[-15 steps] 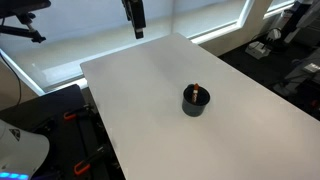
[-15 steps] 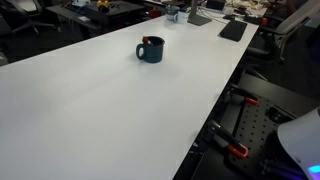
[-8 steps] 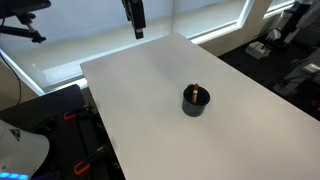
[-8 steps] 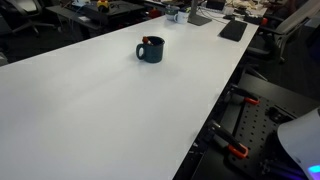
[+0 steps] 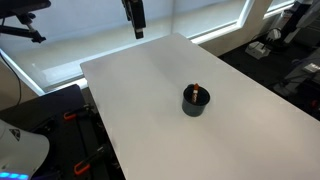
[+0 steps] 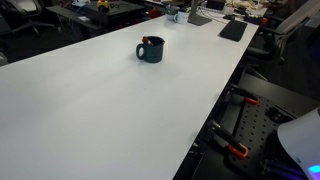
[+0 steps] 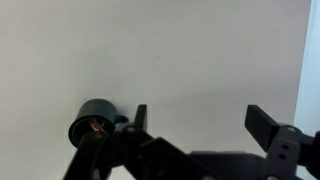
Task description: Remove the marker from the mug.
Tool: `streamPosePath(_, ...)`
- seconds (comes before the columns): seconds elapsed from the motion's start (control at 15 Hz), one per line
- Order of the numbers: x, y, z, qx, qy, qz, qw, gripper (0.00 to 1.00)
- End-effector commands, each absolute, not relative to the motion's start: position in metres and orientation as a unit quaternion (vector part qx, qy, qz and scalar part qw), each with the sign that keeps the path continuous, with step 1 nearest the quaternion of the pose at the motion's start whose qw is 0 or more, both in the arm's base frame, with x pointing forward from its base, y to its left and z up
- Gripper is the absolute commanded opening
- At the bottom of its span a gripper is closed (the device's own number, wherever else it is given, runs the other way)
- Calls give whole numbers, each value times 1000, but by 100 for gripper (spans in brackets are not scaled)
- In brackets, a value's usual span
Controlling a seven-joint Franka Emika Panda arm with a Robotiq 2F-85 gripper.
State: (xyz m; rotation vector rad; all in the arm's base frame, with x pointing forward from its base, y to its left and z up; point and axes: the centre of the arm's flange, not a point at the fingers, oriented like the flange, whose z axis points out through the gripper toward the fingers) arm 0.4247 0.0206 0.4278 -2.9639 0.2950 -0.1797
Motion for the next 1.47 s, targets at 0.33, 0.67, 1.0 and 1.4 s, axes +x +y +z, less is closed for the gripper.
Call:
streamPosePath(0.33,440,27,417,-990,111,-48,68,100)
streamPosePath(0.67,433,25,413,-991,103,-44,73,100)
streamPosePath(1.0,450,18,405,-989,121,-41,69,100)
streamPosePath(1.4,506,-16,377,-979,192,-55,47,100)
